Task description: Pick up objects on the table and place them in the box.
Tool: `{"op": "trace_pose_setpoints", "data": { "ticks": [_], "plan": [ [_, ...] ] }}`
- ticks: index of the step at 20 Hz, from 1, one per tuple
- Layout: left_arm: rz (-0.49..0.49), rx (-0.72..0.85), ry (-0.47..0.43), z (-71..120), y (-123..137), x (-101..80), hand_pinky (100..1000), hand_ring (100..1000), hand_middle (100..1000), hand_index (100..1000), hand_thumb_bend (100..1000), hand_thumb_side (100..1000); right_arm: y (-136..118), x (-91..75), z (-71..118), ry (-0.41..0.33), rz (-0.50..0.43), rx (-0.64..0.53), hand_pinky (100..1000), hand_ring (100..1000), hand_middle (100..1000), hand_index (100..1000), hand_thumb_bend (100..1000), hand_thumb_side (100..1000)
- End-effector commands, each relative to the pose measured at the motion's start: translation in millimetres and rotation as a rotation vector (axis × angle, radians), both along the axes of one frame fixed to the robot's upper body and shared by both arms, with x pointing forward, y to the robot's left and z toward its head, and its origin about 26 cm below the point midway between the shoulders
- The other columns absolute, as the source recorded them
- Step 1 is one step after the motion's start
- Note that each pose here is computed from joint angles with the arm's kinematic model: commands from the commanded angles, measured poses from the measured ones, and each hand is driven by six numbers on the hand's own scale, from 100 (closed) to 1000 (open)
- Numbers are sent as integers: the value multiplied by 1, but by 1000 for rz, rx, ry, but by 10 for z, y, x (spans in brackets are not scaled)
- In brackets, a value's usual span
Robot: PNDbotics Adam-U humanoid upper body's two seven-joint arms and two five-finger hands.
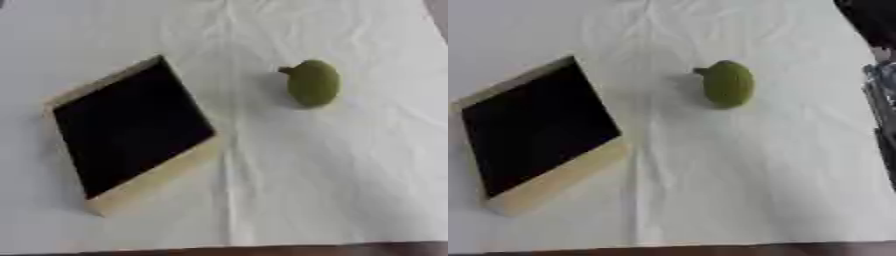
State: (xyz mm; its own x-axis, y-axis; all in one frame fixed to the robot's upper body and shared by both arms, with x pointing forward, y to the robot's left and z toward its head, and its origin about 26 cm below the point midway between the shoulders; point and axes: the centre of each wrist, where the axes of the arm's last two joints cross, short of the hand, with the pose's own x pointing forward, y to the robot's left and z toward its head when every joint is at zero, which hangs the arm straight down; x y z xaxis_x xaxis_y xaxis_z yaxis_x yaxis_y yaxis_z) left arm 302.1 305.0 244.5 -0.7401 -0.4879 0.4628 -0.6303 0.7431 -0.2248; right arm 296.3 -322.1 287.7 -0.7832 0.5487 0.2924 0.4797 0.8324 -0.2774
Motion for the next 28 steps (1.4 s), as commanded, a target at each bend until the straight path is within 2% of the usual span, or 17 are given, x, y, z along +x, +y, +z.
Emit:
{"op": "trace_pose_setpoints", "data": {
  "ticks": [1, 6, 11, 16, 20, 24, 26, 28],
  "plan": [
    [-2, 13, -24, 80, 7, -29, 586, 615, 635, 741, 980, 832, 1, -41, 96, -30, 8, -21, 840, 675, 673, 811, 155, 477],
    [-2, 16, -24, 83, 7, -29, 587, 616, 636, 741, 980, 832, -24, -50, 71, -14, -4, -46, 841, 681, 677, 814, 156, 484],
    [4, 19, -21, 79, 20, -33, 587, 617, 636, 742, 980, 832, -107, -88, 12, 36, -58, -178, 845, 711, 703, 828, 186, 503],
    [8, 25, -16, 76, 28, -36, 586, 617, 637, 741, 980, 832, -181, -132, -12, 117, -118, -398, 857, 759, 748, 855, 236, 553],
    [2, 31, -9, 71, 18, -35, 585, 617, 637, 740, 981, 831, -191, -152, -46, 207, -161, -585, 862, 790, 779, 873, 241, 592],
    [-3, 33, 2, 56, 13, -35, 584, 616, 637, 739, 982, 831, -231, -181, -3, 251, -204, -760, 862, 813, 814, 904, 245, 637],
    [-7, 34, 2, 58, 6, -33, 584, 617, 637, 739, 983, 831, -247, -193, 12, 266, -213, -849, 865, 838, 837, 918, 247, 639],
    [-10, 37, 3, 61, 2, -32, 584, 617, 637, 739, 982, 830, -259, -203, 24, 277, -216, -934, 869, 851, 849, 930, 255, 604]
  ]
}}
